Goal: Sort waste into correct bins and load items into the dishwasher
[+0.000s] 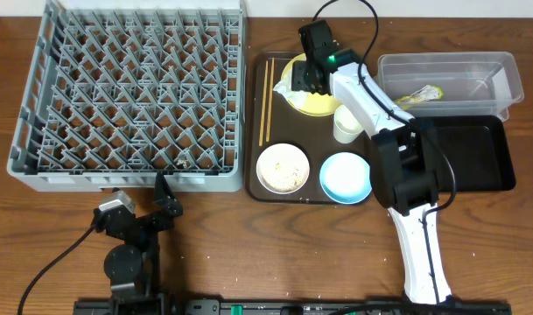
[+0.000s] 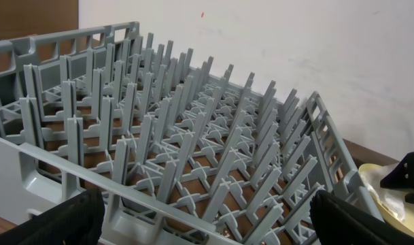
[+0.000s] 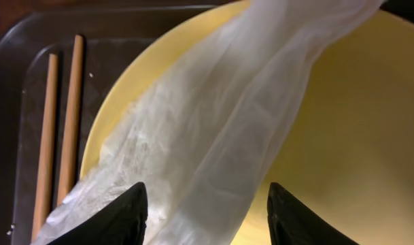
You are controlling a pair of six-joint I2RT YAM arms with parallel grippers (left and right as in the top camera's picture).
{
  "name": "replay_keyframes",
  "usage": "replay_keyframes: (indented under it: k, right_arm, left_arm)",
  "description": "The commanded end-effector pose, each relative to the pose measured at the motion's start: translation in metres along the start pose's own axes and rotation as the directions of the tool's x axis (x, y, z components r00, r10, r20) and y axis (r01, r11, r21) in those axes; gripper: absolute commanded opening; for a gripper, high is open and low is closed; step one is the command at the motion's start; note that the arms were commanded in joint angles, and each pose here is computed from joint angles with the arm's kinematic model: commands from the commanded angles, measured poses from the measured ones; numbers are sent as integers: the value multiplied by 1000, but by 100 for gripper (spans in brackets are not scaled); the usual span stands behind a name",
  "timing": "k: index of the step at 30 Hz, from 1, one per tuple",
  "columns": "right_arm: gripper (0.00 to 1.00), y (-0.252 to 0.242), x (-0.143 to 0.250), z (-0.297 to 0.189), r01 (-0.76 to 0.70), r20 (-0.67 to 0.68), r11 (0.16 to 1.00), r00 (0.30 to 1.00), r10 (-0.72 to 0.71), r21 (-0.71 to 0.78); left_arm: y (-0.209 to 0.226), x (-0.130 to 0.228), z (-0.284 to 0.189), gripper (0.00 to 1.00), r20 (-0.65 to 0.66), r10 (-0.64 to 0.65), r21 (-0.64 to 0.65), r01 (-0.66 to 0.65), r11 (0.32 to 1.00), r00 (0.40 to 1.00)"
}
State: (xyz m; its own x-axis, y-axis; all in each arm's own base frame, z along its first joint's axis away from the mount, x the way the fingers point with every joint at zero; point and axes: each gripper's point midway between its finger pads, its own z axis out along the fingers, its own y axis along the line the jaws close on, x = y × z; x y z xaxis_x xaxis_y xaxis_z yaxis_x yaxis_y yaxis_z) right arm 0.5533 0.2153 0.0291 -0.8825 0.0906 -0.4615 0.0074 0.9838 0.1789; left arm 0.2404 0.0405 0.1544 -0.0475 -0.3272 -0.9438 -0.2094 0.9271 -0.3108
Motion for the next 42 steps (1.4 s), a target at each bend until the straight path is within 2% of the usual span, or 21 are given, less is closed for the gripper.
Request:
replay_keyframes:
  k: [1, 4, 6, 13, 14, 16, 20, 26, 34, 37, 42]
  right_arm:
    - [50, -4, 4, 15, 16, -8, 1000, 1000, -16, 23]
    - [37, -5, 5, 16, 16, -10, 999, 1000, -16, 28]
    - [33, -7, 4, 16, 16, -6, 999, 1000, -16, 37]
    - [32, -12, 10, 21, 18, -22, 998, 1000, -17, 58]
    - [28, -13, 12, 22, 19, -28, 998, 999, -17, 61]
    - [14, -14, 14, 22, 19, -35, 998, 999, -17, 66]
    - [2, -14, 15, 22, 20, -39, 998, 999, -17, 68]
    - [1, -11, 0, 1, 12, -5, 998, 1000, -12, 55]
    - [1, -19, -54, -111, -52, 128, 998, 991, 49, 19]
    - [1, -46, -58, -152, -182, 136, 982, 975, 174, 46]
    - [2, -119, -56, -184, -449, 141, 884, 891, 432, 127]
  left_arm:
    - [7, 17, 2, 98, -39, 15, -23, -16, 1000, 999]
    - [7, 17, 2, 98, -39, 15, -23, -16, 1000, 999]
    - [7, 17, 2, 98, -39, 14, -23, -15, 1000, 999]
    - [7, 17, 2, 98, -39, 15, -23, -16, 1000, 999]
    - [7, 17, 2, 98, -39, 15, -23, -16, 1000, 999]
    - [7, 17, 2, 98, -39, 15, -22, -16, 1000, 999]
    - [7, 17, 2, 98, -39, 15, -23, -16, 1000, 999]
    - [7, 17, 2, 98, -39, 15, -22, -16, 1000, 999]
    - [7, 17, 2, 98, -39, 15, -23, -16, 1000, 999]
    - [7, 17, 2, 98, -39, 15, -23, -16, 1000, 999]
    - [7, 17, 2, 98, -39, 15, -23, -16, 1000, 999]
